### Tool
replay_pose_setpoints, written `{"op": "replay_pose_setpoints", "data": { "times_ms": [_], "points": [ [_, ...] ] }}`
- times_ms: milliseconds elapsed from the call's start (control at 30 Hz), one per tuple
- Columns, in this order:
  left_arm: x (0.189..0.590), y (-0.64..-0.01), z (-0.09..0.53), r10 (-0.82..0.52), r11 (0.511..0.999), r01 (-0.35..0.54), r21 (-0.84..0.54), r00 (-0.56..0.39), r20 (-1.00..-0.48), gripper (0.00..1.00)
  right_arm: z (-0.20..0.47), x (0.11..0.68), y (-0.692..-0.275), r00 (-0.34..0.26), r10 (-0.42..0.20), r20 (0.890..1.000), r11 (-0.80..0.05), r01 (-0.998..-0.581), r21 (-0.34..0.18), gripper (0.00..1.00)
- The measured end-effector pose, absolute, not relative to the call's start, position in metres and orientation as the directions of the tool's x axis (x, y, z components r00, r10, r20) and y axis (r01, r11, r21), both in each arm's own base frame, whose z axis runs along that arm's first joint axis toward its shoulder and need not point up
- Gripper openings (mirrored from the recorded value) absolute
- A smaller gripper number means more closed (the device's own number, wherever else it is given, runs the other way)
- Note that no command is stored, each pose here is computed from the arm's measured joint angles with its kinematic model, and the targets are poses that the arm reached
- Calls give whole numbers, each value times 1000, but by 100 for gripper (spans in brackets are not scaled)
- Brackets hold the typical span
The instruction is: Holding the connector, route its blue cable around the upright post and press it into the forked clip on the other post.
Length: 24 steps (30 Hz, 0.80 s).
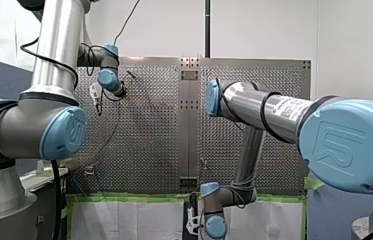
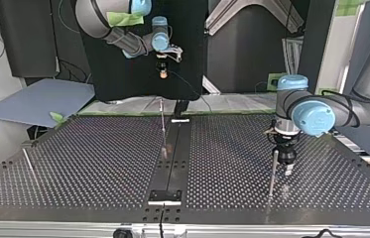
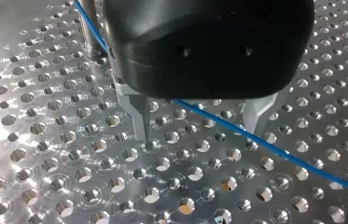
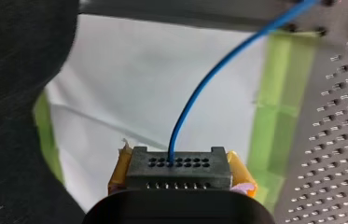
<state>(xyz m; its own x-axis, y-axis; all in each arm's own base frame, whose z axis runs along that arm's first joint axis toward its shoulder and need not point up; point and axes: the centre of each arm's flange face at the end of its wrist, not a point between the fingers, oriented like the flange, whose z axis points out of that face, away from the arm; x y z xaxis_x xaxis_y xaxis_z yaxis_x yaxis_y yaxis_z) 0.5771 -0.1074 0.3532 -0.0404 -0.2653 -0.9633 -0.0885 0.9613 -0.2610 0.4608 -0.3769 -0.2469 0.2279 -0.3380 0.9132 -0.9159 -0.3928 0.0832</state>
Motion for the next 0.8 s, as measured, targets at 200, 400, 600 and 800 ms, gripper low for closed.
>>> {"op": "replay_pose_setpoints", "data": {
  "times_ms": [200, 400, 600, 800],
  "points": [
    [577, -107, 353, -265, 961, -89, -261, -41, -963, 98, -275, 444, -364, 255, -372, 893, -389, -916, 100, 0],
    [577, -107, 353, -265, 961, -89, -261, -41, -963, 98, -299, 430, -350, 281, -401, 872, -387, -915, 116, 0],
    [577, -107, 353, -265, 961, -89, -261, -40, -963, 98, -296, 425, -348, 273, -396, 877, -378, -919, 115, 0],
    [577, -107, 353, -265, 961, -88, -261, -39, -963, 98, -274, 420, -358, 235, -370, 899, -355, -930, 97, 0]
  ]
}}
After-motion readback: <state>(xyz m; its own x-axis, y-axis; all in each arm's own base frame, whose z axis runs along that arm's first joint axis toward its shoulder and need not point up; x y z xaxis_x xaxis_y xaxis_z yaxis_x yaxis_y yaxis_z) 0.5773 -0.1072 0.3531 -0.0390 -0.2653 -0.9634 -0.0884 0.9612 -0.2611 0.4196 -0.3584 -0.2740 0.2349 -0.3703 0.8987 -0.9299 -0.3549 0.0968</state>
